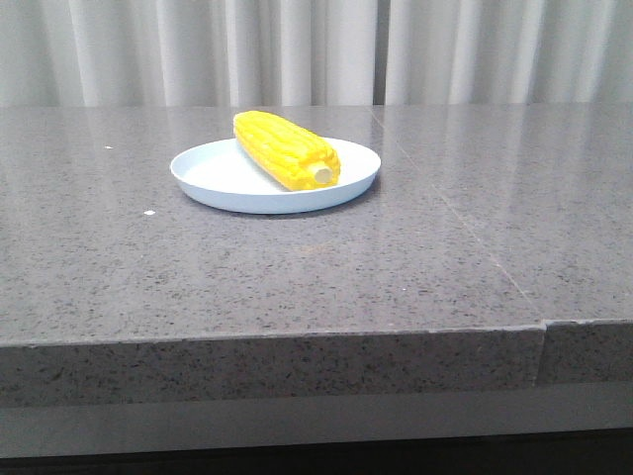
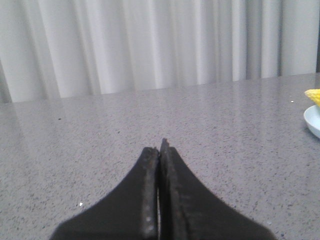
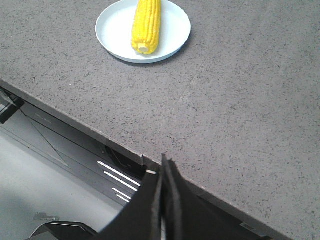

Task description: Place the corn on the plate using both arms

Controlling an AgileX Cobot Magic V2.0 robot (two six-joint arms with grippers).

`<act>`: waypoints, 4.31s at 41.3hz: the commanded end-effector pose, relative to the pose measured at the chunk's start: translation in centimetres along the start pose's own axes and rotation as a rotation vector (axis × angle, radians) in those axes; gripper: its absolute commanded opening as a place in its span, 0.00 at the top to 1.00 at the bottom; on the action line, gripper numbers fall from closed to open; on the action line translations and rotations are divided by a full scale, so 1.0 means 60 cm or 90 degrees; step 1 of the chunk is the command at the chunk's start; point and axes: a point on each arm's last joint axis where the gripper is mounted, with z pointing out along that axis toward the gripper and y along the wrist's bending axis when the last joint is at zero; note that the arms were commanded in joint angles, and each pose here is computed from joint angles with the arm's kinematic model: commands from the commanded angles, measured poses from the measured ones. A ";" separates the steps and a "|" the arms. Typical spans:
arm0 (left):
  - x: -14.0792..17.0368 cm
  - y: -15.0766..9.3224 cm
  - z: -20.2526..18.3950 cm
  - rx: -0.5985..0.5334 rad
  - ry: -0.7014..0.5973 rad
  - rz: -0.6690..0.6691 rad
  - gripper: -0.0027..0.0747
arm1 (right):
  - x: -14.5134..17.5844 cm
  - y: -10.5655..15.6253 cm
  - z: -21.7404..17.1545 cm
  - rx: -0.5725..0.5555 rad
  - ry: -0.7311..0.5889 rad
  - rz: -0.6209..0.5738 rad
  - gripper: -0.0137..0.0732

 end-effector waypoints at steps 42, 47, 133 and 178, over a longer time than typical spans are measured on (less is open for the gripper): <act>-0.015 -0.001 -0.004 0.011 -0.093 -0.017 0.99 | -0.017 -0.001 -0.006 0.005 -0.048 -0.004 0.98; -0.015 -0.001 -0.004 0.011 -0.093 -0.017 0.99 | -0.017 -0.001 -0.006 0.005 -0.048 -0.004 0.98; -0.015 -0.001 -0.004 0.011 -0.092 -0.017 0.99 | 0.274 -0.060 0.152 0.313 -0.438 0.080 0.98; -0.015 -0.001 -0.004 0.011 -0.092 -0.017 0.99 | 0.269 -0.060 0.147 0.306 -0.478 0.104 0.98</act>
